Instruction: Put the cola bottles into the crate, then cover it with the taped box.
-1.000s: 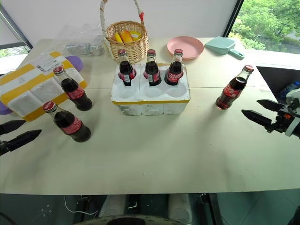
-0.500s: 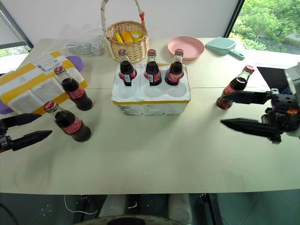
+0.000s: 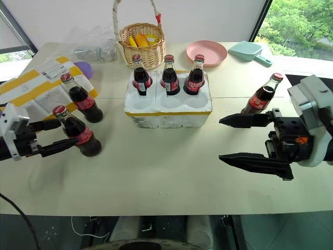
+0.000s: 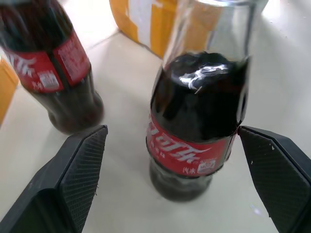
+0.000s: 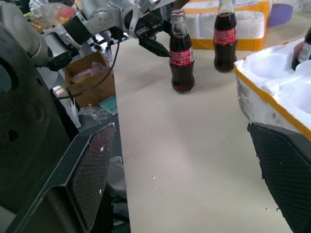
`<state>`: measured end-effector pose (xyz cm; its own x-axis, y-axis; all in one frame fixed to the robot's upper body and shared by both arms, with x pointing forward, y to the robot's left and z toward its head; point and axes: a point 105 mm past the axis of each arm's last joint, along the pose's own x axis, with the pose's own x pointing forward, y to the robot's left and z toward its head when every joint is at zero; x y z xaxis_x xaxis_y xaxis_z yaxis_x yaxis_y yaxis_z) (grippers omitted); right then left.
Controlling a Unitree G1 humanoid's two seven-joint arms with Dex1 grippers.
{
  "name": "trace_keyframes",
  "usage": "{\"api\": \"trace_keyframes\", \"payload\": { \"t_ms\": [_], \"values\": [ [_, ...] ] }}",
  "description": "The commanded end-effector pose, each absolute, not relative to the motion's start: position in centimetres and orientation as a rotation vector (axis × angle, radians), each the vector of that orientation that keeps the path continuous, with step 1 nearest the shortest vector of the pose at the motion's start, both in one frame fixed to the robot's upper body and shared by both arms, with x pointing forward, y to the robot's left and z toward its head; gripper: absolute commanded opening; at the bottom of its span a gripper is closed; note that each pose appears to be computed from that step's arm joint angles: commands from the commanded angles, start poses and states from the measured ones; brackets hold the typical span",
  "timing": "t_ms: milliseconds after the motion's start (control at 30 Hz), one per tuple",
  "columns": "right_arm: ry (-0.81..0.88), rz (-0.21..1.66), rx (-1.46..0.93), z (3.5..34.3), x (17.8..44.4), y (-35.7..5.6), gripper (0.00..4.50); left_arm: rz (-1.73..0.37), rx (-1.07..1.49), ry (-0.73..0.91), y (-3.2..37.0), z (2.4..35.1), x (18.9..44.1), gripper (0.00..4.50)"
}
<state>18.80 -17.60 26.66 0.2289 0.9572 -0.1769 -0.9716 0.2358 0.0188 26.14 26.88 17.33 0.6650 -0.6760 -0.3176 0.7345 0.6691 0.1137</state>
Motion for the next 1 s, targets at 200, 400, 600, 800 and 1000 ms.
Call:
{"api": "trace_keyframes", "payload": {
  "t_ms": [200,400,600,800,1000],
  "values": [
    [0.115,1.322,-0.109,27.4,18.6,-17.8,4.5,-0.861,0.228,0.253,25.5,16.0,27.0,4.48],
    [0.102,1.304,-0.117,27.3,18.9,-17.8,4.5,-0.876,0.186,0.231,24.9,15.5,27.5,4.24],
    [0.095,1.294,-0.128,27.3,19.0,-18.0,4.5,-0.931,0.174,0.24,23.7,16.3,27.0,2.81],
    [0.08,1.274,-0.132,27.2,19.1,-18.1,4.5,-1.087,0.179,0.208,20.8,20.8,26.2,2.81],
    [0.059,1.267,-0.122,27.1,19.3,-17.7,4.5,-1.242,0.242,0.05,16.5,27.3,27.4,2.81]
  ]
}}
